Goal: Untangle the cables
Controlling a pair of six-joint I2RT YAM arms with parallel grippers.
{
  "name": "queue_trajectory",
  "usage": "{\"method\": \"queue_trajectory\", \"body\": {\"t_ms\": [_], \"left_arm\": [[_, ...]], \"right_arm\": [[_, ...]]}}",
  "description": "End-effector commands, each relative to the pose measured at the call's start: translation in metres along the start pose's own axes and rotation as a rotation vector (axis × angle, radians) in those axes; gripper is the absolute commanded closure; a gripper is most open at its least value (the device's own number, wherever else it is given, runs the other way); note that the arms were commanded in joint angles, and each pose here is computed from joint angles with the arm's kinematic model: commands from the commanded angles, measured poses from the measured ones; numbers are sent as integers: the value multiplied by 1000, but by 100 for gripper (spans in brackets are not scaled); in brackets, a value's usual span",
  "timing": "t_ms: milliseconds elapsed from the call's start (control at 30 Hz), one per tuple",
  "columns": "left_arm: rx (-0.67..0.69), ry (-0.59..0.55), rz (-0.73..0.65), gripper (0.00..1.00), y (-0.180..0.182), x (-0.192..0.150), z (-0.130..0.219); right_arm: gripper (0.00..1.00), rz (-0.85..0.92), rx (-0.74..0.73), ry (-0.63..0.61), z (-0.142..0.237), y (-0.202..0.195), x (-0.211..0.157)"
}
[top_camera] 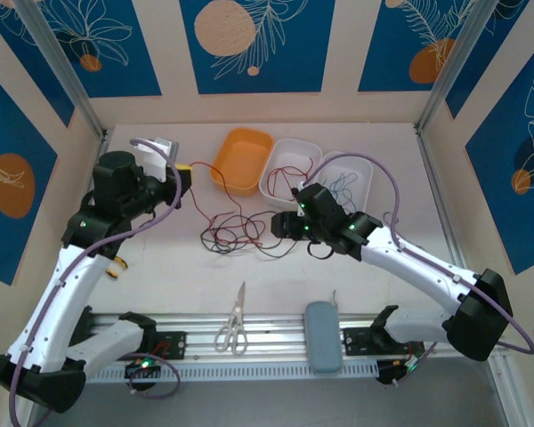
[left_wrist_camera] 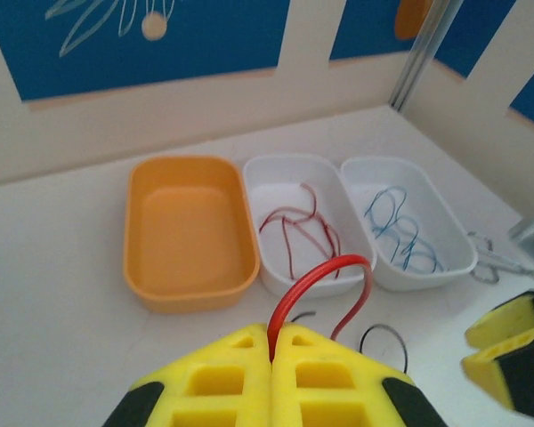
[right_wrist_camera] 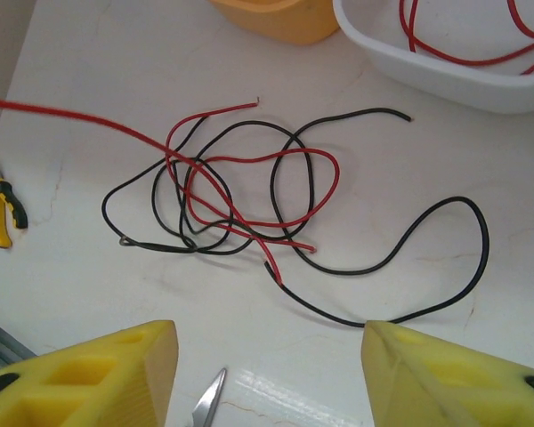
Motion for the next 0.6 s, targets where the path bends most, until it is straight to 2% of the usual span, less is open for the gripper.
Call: {"method": "queue_trajectory", "body": {"t_ms": [0,100,233,400,567], "left_arm": [[-49,-137,-5,100,-9,43,14],[-80,-169,2,100,-12,57,16],[-114,-195,10,100,-16,67,13],[-142,-205,15,100,-19,71,14],[-145,-214,14,100,-21,72,18]], "right_arm": [[40,19,32,-33,5,10,11],[38,100,136,-49,9,29,16],[32,270,251,-140,14,55,25],[26,452,261,-245,10,72,45],[25,605,287,-273,-7,94,54]]}}
Point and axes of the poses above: each hand's point on the last joint's axis, 136 mm out from that joint toward the fingers, its own z axis back along the fingers, its own y axis along the line the jaws close on, x = y × z, the point moved 3 cm from there along z, back along the fingers, and after that the axes turned 8 degrees about -z, right-handed, at the moved point
